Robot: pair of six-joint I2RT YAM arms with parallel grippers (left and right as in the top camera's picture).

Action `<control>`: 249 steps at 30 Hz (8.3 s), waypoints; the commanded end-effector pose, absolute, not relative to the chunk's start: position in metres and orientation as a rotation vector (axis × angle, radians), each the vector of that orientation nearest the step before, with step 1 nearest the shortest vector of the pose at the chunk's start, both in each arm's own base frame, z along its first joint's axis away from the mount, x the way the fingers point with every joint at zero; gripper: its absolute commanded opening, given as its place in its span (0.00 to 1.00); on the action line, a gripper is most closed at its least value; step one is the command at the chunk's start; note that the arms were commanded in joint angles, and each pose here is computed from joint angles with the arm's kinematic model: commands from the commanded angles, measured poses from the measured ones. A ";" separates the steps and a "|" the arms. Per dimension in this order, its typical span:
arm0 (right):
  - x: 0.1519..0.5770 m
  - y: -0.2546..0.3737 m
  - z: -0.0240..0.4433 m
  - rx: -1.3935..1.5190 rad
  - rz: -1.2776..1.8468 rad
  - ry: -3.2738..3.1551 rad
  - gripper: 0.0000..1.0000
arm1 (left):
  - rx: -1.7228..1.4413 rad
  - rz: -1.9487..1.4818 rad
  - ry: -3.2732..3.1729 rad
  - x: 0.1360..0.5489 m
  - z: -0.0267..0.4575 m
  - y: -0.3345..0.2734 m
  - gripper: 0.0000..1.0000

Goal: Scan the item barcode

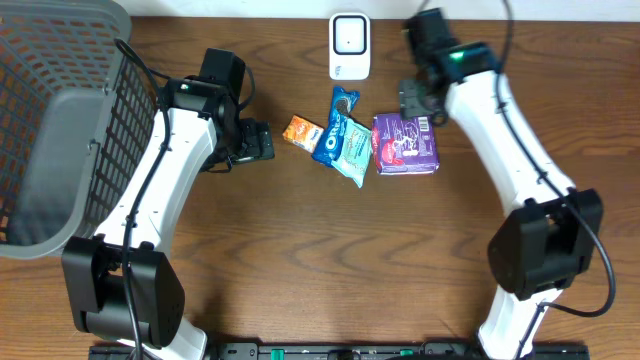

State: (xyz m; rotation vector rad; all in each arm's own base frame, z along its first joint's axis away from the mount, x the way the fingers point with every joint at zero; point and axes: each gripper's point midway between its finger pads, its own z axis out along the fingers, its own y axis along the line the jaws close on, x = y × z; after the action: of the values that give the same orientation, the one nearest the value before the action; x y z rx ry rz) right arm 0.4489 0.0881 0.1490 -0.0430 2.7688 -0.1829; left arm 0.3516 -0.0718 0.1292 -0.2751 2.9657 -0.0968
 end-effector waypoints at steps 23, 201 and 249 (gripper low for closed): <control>0.410 0.076 0.022 0.008 0.716 2.944 0.20 | -0.258 -0.076 2.964 0.351 0.130 -0.069 0.98; 0.429 0.167 0.080 -0.219 0.021 2.614 0.53 | -0.258 -0.077 2.963 0.351 0.130 -0.069 0.98; 0.451 0.140 0.066 0.115 1.184 2.668 0.01 | -0.258 -0.076 2.963 0.351 0.130 -0.069 0.98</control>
State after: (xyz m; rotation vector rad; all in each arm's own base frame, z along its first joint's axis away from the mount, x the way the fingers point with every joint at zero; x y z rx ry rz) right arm 0.4649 0.1310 0.0733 0.0924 2.6772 0.9260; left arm 0.3517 -0.0718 0.1293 -0.2750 2.9654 -0.0970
